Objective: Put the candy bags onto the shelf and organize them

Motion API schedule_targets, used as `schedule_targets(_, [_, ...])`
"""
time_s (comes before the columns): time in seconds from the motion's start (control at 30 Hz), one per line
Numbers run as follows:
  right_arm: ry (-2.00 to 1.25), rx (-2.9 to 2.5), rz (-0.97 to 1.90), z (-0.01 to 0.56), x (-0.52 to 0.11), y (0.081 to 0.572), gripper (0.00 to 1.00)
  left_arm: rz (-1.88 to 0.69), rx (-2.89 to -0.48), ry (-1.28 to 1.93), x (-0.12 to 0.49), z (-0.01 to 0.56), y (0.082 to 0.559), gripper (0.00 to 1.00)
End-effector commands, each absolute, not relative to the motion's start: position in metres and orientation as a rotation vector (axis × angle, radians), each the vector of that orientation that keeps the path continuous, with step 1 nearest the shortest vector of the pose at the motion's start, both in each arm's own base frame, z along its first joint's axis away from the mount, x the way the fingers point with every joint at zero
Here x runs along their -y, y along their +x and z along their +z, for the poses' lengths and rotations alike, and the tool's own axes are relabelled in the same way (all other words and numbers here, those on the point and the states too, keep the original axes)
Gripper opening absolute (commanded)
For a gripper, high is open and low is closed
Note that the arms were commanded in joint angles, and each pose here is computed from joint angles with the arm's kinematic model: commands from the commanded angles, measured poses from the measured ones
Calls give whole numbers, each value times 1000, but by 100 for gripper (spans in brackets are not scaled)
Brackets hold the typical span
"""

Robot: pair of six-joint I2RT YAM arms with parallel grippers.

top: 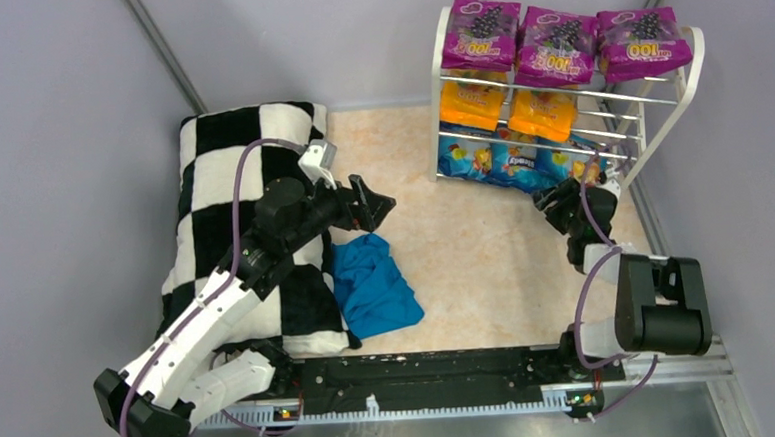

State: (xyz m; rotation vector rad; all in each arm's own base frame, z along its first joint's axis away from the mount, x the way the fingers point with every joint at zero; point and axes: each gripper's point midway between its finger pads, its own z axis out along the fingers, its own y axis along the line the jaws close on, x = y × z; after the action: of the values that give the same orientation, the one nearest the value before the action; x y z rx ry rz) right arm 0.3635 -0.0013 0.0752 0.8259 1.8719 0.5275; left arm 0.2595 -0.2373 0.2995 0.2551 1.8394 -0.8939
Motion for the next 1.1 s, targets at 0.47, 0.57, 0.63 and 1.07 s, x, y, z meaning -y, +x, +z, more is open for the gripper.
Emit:
schedule_targets(0.47, [716, -1787, 555, 110, 2, 441, 58, -842, -1829, 346, 244, 306, 272, 99])
schedule_targets(0.57, [692, -1907, 529, 101, -19, 410, 67, -816, -1801, 368, 245, 321, 277, 99])
schedule_targets(0.63, [673, -1965, 535, 95, -34, 379, 72, -804, -1765, 368, 244, 336, 279, 99])
schedule_targets(1.07, [205, -1829, 613, 277, -79, 225, 99, -742, -1591, 346, 211, 433, 258, 99])
